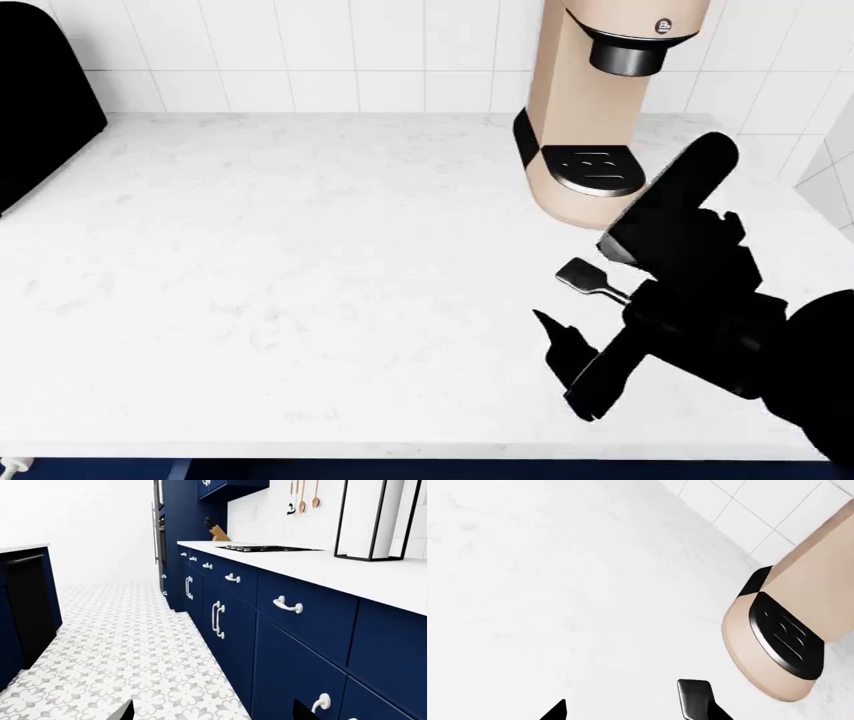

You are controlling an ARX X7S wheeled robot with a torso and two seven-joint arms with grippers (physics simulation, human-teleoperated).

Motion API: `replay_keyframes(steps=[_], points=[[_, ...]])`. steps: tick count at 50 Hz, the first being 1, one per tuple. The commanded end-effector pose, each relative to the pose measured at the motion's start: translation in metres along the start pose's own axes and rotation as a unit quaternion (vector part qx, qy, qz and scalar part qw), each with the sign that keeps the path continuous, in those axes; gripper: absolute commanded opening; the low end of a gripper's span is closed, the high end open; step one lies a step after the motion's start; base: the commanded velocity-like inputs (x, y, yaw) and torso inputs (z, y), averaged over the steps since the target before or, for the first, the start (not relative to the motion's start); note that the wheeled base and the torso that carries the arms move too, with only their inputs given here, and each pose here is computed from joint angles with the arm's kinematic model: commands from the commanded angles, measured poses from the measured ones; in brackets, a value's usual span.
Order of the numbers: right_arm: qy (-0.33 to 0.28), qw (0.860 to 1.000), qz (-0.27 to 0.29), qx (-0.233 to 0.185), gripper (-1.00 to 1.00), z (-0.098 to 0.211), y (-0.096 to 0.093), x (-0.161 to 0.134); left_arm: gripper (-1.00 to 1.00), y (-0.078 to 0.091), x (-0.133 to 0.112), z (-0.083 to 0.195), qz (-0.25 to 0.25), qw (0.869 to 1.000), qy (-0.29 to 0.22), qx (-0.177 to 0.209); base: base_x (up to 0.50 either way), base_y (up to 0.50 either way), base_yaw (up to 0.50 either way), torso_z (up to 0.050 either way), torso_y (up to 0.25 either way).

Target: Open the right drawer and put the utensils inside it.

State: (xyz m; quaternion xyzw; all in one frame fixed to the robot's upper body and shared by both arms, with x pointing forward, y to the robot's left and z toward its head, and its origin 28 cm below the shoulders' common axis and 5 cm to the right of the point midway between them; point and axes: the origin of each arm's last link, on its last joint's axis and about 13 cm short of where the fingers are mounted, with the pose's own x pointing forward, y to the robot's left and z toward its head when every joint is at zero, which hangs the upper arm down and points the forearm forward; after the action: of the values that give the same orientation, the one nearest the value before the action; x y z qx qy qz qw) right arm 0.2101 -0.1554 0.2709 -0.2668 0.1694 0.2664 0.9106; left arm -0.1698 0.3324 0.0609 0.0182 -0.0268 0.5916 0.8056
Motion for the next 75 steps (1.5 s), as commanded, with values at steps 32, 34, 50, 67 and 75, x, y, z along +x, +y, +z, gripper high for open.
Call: replay_keyframes(steps=[32,34,50,67,75], points=[[0.08,0.985,-0.104,0.109,1.0,-0.045,-0.045,0.033,1.0,-0.004,0.0,0.004,-0.001,1.0,-0.003,0.006,0.0,0.0,0.0,0.0,0.0],[0.081,0.985,-0.103,0.116,1.0,-0.046,-0.046,0.036,1.0,-0.004,0.0,0.005,-0.001,1.0,-0.003,0.007,0.0,0.0,0.0,0.0,0.0],[0.068,0.969,-0.04,0.234,1.0,-0.069,-0.053,0.056,1.0,-0.009,0.0,0.011,-0.001,1.0,-0.005,0.024,0.0,0.0,0.0,0.0,0.0],[0.081,0.943,-0.048,0.32,1.0,-0.101,-0.066,0.048,1.0,-0.013,-0.001,0.021,-0.003,0.999,-0.014,0.031,0.0,0.0,0.0,0.0,0.0],[0.085,0.935,-0.08,0.334,1.0,-0.111,-0.075,0.042,1.0,-0.016,-0.001,0.023,-0.006,0.999,-0.014,0.031,0.0,0.0,0.0,0.0,0.0]])
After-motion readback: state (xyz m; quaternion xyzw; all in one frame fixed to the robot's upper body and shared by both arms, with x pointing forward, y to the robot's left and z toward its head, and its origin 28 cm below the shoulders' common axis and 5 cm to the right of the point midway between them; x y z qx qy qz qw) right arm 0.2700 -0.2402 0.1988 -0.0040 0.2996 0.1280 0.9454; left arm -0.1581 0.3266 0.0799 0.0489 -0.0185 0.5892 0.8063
